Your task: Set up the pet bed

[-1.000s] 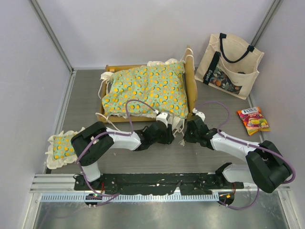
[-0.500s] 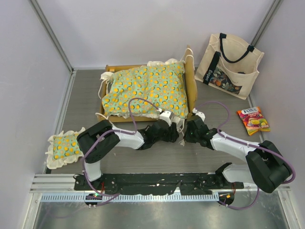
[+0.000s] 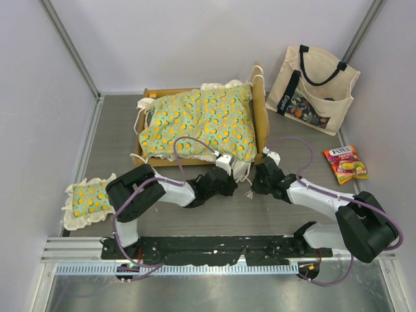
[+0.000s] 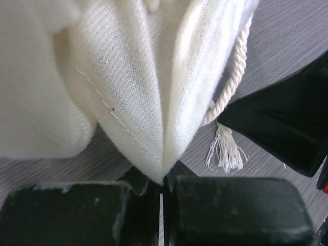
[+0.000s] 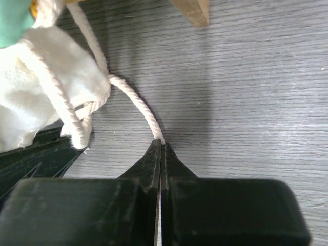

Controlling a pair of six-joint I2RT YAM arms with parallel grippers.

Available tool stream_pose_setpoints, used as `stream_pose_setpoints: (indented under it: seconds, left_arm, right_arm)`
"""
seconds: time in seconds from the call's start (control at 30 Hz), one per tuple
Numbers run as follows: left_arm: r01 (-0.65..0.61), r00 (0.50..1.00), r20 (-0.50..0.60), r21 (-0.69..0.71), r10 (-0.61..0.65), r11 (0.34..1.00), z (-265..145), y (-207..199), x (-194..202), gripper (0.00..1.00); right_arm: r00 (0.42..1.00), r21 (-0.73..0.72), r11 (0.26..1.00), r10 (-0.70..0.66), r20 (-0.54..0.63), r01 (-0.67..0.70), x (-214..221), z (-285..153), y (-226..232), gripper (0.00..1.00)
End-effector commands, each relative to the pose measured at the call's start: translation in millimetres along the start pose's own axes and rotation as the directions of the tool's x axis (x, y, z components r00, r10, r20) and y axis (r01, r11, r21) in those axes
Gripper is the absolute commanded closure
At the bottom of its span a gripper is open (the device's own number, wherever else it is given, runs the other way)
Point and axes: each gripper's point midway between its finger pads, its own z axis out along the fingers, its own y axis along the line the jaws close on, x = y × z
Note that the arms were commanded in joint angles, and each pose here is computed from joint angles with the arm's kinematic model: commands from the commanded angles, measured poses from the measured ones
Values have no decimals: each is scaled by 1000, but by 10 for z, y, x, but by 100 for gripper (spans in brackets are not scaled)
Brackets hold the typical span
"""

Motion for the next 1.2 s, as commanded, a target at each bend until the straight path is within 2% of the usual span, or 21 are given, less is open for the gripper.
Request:
stream_pose_setpoints:
  seconds: [0.0,0.07,0.13,0.17,0.27,0.33,0.37,0.47,0.53,0.77,0.8,0.83,1.03,1.13,1.17]
  left_arm:
    - [-1,1000,16,-11,1,1000,-118,13,-15,99]
    - [-4,1000,25,-6,4,1000,-132,-15,-62,88]
    - [-7,999,32,0,7,1000,-112,-45,-100,84]
    - [-8,999,36,0,8,1000,-99,-53,-113,74]
    - [-1,998,66,4,1,1000,-35,-93,-193,66]
    - [4,997,75,4,-4,1000,-1,-101,-211,70]
    - [6,997,75,5,-6,1000,24,-106,-196,79]
    - [9,998,67,-1,-9,1000,42,-86,-143,94]
    - [4,998,64,-5,-4,1000,30,-77,-115,99]
    - [-3,995,97,-60,9,998,-151,3,50,99]
    - [-4,993,114,-64,11,998,-176,-10,23,96]
    - [-6,990,137,-63,14,998,-188,-37,-12,85]
    - [-40,980,193,-72,53,997,-120,-156,-129,87]
    - [-51,978,199,-69,64,996,-58,-202,-154,100]
    - [-50,978,199,-70,63,996,-59,-196,-150,100]
  right_arm:
    - [998,38,999,-10,64,8,-222,-53,21,99]
    - [997,39,999,-13,71,11,-250,-65,29,99]
    - [997,32,999,-17,70,15,-264,-74,50,99]
    - [998,26,1000,-16,65,14,-255,-75,61,99]
    - [998,15,1000,-9,57,9,-226,-68,73,99]
    - [998,11,1000,-8,55,7,-221,-67,74,99]
    - [999,10,1000,-9,53,9,-210,-67,75,99]
    - [999,14,1000,-9,52,8,-200,-70,57,99]
    - [998,16,1000,-8,58,7,-210,-78,56,99]
    - [998,15,1000,-8,64,7,-240,-85,70,99]
    - [998,16,1000,-5,67,4,-250,-83,70,99]
    - [998,16,1000,-8,63,7,-240,-78,72,99]
    - [998,5,1000,-5,68,4,-258,-94,95,99]
    - [998,4,1000,-4,63,4,-244,-100,93,99]
    - [998,11,1000,-3,68,2,-251,-101,78,99]
